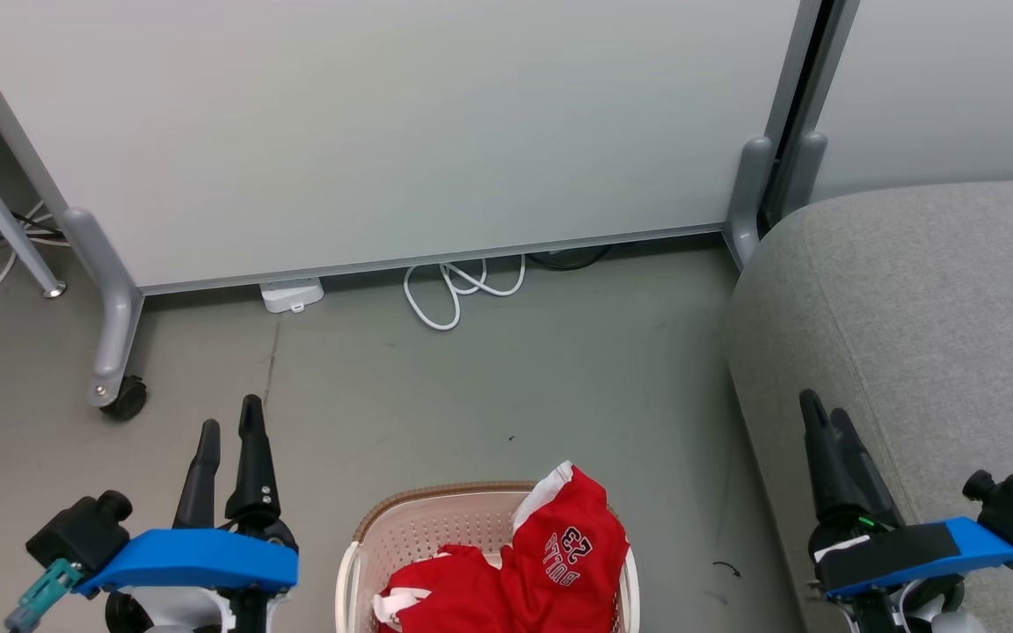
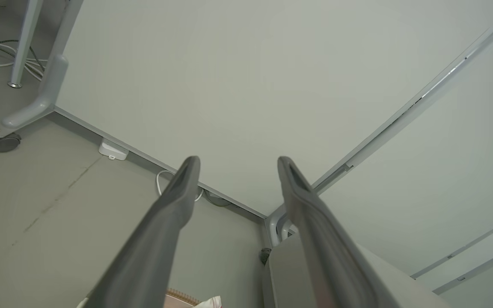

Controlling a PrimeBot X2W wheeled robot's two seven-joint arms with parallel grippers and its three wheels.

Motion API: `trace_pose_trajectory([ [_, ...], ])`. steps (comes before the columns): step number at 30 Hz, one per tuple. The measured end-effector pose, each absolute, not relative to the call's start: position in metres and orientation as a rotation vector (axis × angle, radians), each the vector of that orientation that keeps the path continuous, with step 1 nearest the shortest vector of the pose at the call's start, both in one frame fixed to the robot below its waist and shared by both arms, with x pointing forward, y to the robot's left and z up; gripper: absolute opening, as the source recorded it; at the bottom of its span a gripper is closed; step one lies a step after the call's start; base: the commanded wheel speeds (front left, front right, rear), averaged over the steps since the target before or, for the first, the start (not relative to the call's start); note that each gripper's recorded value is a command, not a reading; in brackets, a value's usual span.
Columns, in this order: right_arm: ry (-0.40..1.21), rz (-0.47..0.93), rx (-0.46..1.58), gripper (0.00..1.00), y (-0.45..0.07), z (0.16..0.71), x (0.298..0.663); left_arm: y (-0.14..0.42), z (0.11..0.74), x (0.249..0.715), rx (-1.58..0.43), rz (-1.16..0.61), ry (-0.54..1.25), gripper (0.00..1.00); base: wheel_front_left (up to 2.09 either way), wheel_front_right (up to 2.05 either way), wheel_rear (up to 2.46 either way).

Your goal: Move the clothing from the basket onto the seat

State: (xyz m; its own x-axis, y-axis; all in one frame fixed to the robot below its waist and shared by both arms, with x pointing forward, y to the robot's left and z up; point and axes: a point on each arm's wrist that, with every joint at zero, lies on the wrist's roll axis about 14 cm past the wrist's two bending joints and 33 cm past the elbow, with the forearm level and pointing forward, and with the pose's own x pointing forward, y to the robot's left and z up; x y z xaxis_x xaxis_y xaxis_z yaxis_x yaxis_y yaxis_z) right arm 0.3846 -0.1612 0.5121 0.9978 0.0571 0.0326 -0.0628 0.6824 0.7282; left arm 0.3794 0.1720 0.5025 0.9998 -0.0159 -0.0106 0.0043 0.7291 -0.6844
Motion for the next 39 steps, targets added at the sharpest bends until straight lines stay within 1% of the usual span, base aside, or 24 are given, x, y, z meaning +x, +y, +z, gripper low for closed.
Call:
trace_pose_trajectory([
  [4,-0.017,0.085,0.741,1.0,-0.157,0.515,0.385,0.165,0.502,0.38,-0.645,-0.035,0.021,1.0,0.0,0.0,0.0],
  [9,-0.027,0.103,0.668,1.0,-0.152,0.517,0.386,0.162,0.502,0.38,-0.571,-0.042,0.018,1.0,0.0,0.0,0.0],
  [39,-0.086,0.151,0.342,1.0,-0.143,0.525,0.387,0.145,0.513,0.38,-0.254,-0.111,-0.044,1.0,0.0,0.0,0.0],
])
